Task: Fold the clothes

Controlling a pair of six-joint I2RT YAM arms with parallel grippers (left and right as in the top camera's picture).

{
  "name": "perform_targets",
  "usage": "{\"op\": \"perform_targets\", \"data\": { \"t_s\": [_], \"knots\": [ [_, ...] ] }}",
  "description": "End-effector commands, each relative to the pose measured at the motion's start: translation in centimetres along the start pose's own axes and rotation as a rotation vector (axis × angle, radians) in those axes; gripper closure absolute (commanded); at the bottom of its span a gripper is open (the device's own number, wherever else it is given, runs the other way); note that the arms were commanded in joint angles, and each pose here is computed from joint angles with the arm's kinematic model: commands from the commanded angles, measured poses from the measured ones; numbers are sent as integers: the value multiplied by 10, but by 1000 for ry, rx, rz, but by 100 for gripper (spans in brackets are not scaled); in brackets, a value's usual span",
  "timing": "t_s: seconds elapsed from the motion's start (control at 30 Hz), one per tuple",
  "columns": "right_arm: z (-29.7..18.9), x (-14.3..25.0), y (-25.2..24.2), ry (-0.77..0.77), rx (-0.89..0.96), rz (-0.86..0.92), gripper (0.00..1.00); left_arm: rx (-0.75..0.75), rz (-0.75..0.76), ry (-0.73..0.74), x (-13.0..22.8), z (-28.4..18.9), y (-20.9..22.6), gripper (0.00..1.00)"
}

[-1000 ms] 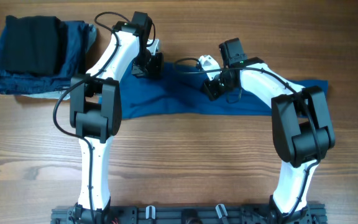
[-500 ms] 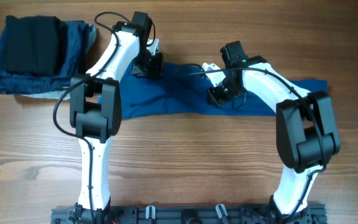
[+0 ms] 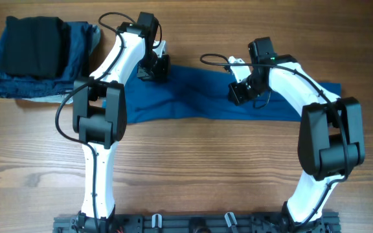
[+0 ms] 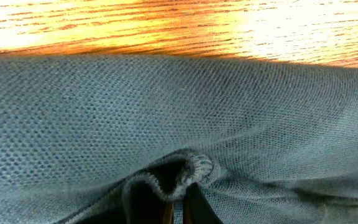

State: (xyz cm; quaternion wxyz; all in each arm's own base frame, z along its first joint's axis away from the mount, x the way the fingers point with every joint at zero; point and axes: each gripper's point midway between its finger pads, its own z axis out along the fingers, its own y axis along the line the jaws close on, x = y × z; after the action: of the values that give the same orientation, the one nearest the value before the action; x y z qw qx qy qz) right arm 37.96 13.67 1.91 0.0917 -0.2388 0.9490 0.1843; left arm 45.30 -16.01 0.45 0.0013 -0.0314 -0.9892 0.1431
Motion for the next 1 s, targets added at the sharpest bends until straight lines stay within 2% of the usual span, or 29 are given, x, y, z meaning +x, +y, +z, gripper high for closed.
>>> {"op": "perform_targets", "data": {
  "t_s": [0.0,0.63,0.7,0.8,0.9,0.97],
  "knots": [
    [-8,-4,1,-15,25,1,96,-76,-20,2,-2,6,21,93],
    [-2,50,8,175,6,132,96,-76,-20,2,-2,6,21,93],
    [-9,36,7,124,20,158,96,-76,-20,1,-2,6,21,93],
    [-45,6,-1,4,78,192,96,-76,-20,2,-2,6,21,93],
    [-45,18,-19,28,168,260,96,-76,-20,1,-2,6,21,94],
    [-33,29,-22,57,166,284,96,-76,-20,1,-2,6,21,93]
  ]
}}
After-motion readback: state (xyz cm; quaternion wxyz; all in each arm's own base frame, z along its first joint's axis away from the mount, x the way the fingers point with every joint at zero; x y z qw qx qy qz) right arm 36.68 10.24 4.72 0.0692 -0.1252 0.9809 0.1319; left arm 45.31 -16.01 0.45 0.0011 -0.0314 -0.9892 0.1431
